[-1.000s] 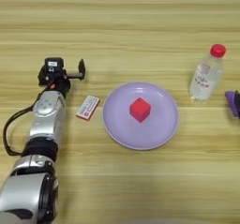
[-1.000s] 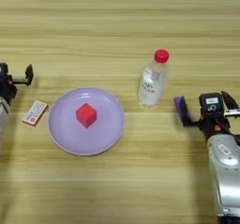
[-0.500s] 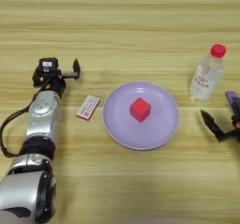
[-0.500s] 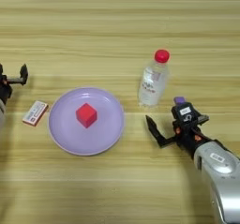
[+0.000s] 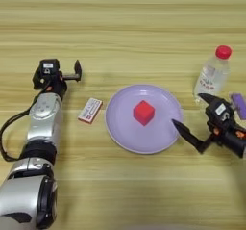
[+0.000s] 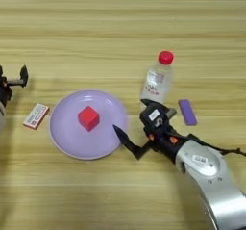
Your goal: Move the objects on the table
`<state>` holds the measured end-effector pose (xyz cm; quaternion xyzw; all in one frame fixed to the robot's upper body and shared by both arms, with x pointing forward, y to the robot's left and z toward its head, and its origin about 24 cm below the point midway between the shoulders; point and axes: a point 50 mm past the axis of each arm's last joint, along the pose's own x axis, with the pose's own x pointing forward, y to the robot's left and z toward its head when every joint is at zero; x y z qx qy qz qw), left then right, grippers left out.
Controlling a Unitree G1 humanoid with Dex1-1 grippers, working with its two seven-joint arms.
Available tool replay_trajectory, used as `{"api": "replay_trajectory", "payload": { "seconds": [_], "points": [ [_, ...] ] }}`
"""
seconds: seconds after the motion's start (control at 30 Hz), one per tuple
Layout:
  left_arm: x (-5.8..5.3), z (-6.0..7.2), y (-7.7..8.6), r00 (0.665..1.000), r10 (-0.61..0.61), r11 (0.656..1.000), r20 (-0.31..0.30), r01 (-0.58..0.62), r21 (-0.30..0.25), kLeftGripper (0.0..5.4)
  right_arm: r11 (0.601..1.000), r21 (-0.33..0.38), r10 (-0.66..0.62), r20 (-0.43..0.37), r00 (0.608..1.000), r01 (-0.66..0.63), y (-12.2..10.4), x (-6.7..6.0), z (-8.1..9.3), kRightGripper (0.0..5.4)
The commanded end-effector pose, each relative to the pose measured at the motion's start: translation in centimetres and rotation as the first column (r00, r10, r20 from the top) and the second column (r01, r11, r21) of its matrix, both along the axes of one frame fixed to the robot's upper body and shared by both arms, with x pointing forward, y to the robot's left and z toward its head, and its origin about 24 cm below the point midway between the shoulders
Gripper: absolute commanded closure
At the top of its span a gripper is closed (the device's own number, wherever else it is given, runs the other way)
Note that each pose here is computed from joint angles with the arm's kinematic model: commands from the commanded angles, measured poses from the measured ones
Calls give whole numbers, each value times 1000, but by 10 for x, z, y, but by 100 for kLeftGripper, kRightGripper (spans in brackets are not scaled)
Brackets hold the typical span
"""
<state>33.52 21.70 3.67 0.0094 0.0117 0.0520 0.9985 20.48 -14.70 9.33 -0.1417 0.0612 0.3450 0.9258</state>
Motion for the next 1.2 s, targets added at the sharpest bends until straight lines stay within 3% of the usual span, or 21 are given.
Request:
{"api": "replay_trajectory", "payload": {
  "seconds": [0.03, 0.63, 0.87, 1.2],
  "points": [
    [1, 1, -3, 1000, -4, 1000, 9, 4, 22, 2, 998, 4, 55, 38, 998, -55, 19, 6, 6, 0],
    [0, -1, -8, 1000, 3, 1000, 12, -4, 24, 2, 994, 23, 108, -41, 993, -107, 68, 47, -20, 0],
    [0, -1, -8, 1000, 6, 1000, 11, -6, 24, 2, 994, 28, 109, -81, 991, -107, 77, 55, -34, 0],
    [-1, -1, -8, 1000, 8, 1000, 12, -8, 22, 2, 994, -7, 106, -120, 987, -108, 77, 53, -51, 0]
  ]
}}
